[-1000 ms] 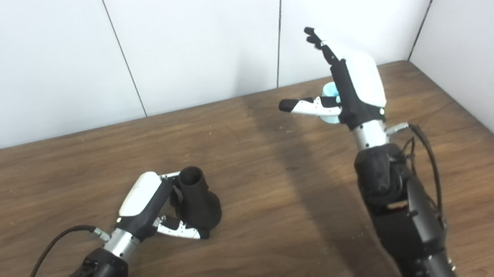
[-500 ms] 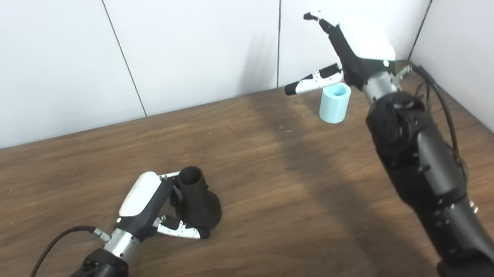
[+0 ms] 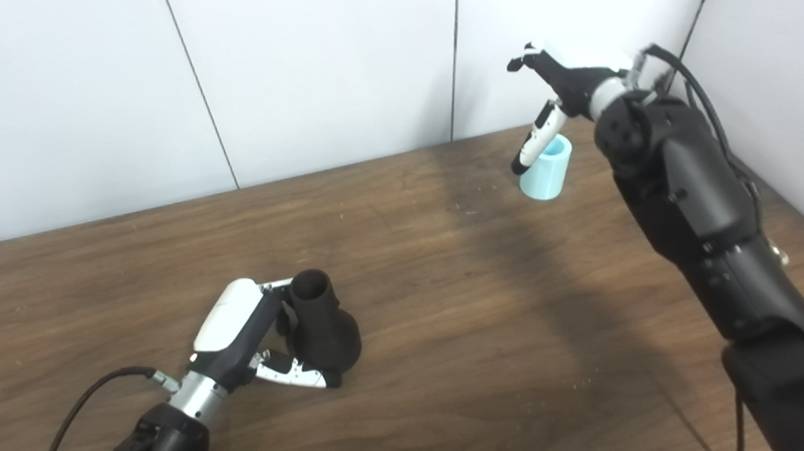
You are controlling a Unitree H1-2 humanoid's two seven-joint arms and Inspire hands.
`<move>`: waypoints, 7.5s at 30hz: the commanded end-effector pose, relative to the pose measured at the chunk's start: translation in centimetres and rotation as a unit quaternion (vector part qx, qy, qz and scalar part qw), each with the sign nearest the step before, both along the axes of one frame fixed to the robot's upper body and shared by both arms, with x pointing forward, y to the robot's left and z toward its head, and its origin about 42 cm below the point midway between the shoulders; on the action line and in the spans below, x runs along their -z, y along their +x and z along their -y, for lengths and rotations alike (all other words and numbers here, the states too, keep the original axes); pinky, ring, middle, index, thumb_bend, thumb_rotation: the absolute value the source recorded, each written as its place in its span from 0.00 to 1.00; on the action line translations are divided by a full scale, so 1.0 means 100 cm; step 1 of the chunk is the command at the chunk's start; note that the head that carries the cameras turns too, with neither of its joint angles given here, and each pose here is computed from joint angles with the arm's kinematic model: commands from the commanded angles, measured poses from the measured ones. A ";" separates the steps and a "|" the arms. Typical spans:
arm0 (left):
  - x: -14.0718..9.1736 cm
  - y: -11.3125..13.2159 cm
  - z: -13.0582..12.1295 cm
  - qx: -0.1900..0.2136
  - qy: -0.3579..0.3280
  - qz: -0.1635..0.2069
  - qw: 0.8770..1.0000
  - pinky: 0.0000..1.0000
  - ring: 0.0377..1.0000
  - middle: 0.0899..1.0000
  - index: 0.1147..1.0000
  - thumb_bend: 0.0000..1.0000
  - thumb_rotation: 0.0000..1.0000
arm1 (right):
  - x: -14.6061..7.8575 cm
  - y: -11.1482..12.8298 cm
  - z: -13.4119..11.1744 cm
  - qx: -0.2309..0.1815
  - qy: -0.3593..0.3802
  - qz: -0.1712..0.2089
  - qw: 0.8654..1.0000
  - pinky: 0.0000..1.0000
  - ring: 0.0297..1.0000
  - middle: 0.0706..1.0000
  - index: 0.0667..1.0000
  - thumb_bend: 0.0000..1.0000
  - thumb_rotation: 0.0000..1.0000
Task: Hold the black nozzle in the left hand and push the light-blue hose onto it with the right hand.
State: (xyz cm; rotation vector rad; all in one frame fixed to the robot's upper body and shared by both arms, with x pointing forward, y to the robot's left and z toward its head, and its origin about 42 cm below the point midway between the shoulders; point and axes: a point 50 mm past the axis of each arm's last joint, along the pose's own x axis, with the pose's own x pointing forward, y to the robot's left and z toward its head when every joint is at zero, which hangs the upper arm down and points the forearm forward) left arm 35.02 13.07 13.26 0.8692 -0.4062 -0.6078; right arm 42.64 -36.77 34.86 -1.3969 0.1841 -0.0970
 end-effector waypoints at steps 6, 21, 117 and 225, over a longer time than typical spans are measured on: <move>0.067 -0.035 -0.015 0.010 0.111 -0.117 0.987 0.53 0.43 0.42 0.42 0.53 0.00 | -0.032 0.011 0.010 0.038 -0.025 0.002 0.999 0.66 0.94 0.98 0.86 1.00 0.10; 0.067 -0.036 -0.020 0.008 0.108 -0.118 0.987 0.53 0.43 0.42 0.42 0.53 0.00 | 0.003 0.033 0.020 0.068 -0.024 -0.019 0.997 0.64 0.92 0.98 0.86 1.00 0.11; 0.058 -0.039 -0.010 0.008 0.116 -0.124 0.985 0.56 0.44 0.41 0.43 0.53 0.00 | 0.007 0.039 -0.003 -0.099 -0.135 0.069 0.983 0.36 0.40 0.44 0.47 0.52 0.00; 0.044 -0.045 0.045 0.014 0.114 -0.133 0.984 0.43 0.41 0.42 0.42 0.53 0.00 | -0.067 -0.064 -0.198 -0.525 -0.148 0.074 0.835 0.26 0.33 0.41 0.51 0.51 0.00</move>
